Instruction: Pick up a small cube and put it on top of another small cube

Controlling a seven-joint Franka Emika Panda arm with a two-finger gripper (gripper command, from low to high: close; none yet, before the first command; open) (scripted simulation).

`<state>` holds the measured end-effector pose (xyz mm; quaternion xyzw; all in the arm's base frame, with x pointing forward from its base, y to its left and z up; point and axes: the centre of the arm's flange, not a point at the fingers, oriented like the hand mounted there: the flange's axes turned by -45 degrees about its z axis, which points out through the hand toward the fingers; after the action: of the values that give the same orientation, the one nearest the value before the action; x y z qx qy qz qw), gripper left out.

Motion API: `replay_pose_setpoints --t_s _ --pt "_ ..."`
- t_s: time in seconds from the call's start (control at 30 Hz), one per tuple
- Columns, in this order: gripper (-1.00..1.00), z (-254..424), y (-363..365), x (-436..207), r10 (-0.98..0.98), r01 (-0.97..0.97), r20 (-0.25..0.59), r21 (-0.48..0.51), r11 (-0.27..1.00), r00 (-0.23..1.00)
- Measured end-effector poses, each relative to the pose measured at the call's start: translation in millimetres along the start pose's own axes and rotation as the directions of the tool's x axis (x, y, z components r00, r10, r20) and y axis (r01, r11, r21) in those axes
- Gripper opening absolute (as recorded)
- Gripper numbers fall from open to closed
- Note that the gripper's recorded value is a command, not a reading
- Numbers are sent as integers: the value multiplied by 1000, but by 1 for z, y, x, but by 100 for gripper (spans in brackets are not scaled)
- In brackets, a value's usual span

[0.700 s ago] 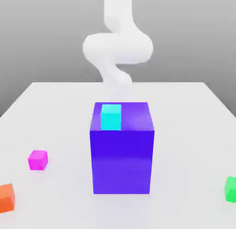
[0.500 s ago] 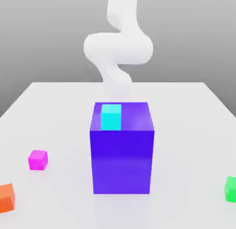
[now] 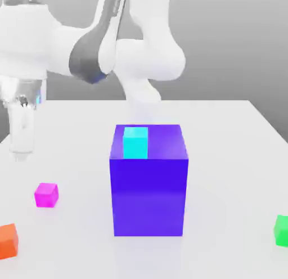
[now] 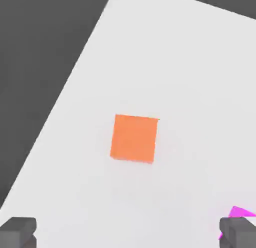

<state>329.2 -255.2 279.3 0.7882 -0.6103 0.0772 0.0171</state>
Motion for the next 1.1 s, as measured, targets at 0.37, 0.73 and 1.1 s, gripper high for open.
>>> replay_pose_setpoints --t_s 0.37,0.73,1.1 --pt "0 126 83 -24 321 -309 114 -106 945 940" --pt "-100 129 83 -24 321 -310 113 -105 945 940" --pt "-100 80 -23 -7 -41 42 95 -10 999 995"
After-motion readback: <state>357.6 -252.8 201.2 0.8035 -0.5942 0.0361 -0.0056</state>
